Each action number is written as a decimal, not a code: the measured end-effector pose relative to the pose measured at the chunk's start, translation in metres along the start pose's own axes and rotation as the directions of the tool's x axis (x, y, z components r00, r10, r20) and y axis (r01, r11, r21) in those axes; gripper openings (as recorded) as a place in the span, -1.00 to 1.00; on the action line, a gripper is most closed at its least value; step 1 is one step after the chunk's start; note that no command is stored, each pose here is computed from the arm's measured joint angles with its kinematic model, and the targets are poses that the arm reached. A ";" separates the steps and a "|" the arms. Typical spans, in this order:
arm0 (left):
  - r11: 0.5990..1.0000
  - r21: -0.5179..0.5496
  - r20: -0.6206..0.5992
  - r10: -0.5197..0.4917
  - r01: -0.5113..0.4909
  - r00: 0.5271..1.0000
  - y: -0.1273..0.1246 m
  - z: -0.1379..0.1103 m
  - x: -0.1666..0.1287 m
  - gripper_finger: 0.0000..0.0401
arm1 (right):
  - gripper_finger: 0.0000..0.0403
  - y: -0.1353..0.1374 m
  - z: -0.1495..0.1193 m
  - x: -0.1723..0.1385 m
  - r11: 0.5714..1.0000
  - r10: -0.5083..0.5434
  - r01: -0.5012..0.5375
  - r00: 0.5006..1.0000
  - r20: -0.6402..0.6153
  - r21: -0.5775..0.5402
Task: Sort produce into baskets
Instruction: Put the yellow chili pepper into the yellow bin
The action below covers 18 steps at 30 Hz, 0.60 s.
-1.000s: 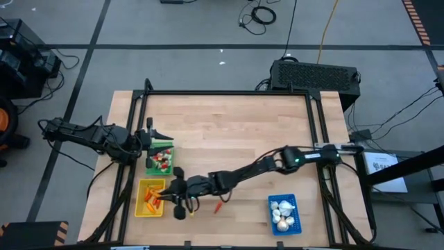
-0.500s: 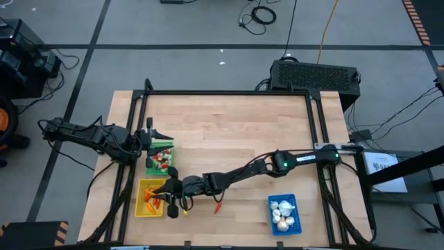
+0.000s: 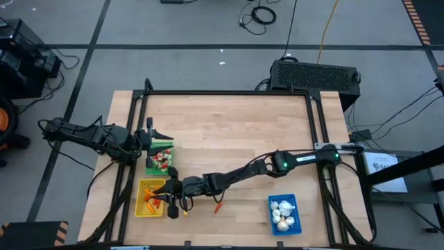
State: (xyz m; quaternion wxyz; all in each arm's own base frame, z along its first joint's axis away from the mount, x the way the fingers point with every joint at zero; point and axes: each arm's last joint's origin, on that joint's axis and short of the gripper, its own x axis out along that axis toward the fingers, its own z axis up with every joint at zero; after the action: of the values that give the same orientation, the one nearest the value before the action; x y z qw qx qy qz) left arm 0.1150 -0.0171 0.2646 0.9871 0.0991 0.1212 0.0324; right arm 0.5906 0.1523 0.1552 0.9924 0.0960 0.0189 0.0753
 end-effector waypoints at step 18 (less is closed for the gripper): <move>1.000 0.001 0.000 -0.001 0.001 1.000 0.000 0.000 0.000 -0.33 | -0.27 -0.002 0.005 0.000 1.000 -0.029 0.029 0.998 0.052 0.006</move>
State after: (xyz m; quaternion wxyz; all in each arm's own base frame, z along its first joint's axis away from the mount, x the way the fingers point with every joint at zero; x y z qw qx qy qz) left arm 0.1150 -0.0172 0.2646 0.9871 0.0995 0.1210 0.0320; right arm 0.5912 0.1493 0.1598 0.9932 0.1004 -0.0052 0.0582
